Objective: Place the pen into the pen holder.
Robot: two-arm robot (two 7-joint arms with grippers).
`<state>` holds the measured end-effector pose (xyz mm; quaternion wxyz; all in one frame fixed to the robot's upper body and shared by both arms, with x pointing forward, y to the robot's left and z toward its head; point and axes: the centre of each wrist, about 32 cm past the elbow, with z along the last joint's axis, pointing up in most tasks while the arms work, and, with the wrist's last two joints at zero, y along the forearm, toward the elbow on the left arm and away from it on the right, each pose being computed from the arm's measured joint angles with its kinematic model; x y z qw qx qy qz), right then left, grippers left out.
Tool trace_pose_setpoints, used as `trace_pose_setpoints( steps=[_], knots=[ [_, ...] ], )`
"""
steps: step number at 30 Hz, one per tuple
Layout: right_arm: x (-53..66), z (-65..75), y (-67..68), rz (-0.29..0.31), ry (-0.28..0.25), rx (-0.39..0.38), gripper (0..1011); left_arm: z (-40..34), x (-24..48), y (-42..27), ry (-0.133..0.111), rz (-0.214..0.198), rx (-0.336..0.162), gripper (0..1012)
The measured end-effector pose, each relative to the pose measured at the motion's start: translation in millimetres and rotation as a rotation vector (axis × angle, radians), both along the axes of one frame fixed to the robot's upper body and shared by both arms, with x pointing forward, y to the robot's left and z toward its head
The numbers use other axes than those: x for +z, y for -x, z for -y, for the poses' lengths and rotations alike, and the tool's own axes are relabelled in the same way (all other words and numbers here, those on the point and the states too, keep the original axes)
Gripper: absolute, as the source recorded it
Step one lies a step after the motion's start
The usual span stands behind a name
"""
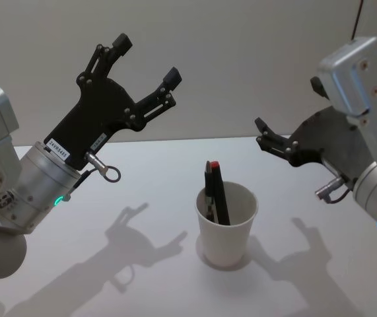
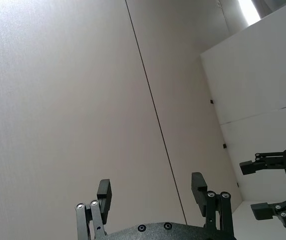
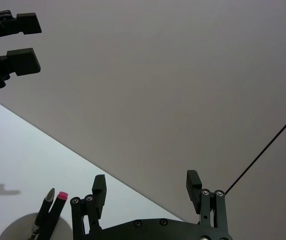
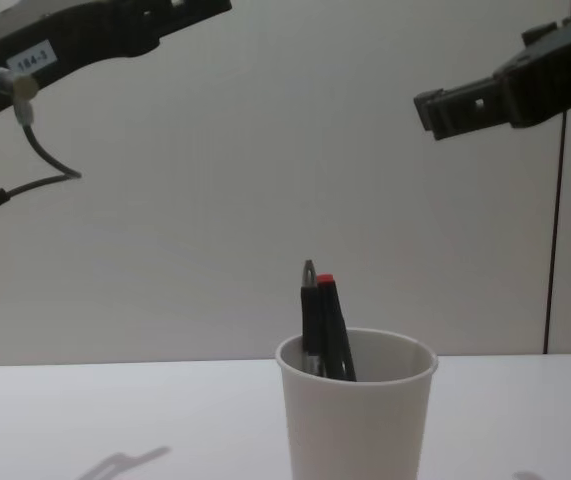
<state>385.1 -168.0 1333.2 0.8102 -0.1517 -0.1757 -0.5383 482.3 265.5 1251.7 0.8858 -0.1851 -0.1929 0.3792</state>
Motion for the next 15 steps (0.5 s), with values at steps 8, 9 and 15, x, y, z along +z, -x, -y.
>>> trace_pose_setpoints(
  steps=[8, 9, 15],
  knots=[
    [-0.1, 0.5, -0.1, 0.002, -0.001, -0.002, 1001, 0.4, -0.2, -0.1, 0.000, -0.003, 0.002, 1004],
    [-1.0, 1.0, -0.9, 0.001, -0.004, -0.002, 1001, 0.9, -0.8, -0.2, -0.002, -0.008, 0.006, 1004],
    [-10.0, 4.4, -8.4, -0.008, -0.032, 0.006, 1001, 7.8, -6.1, -2.0, -0.021, -0.053, 0.039, 1003]
  ],
)
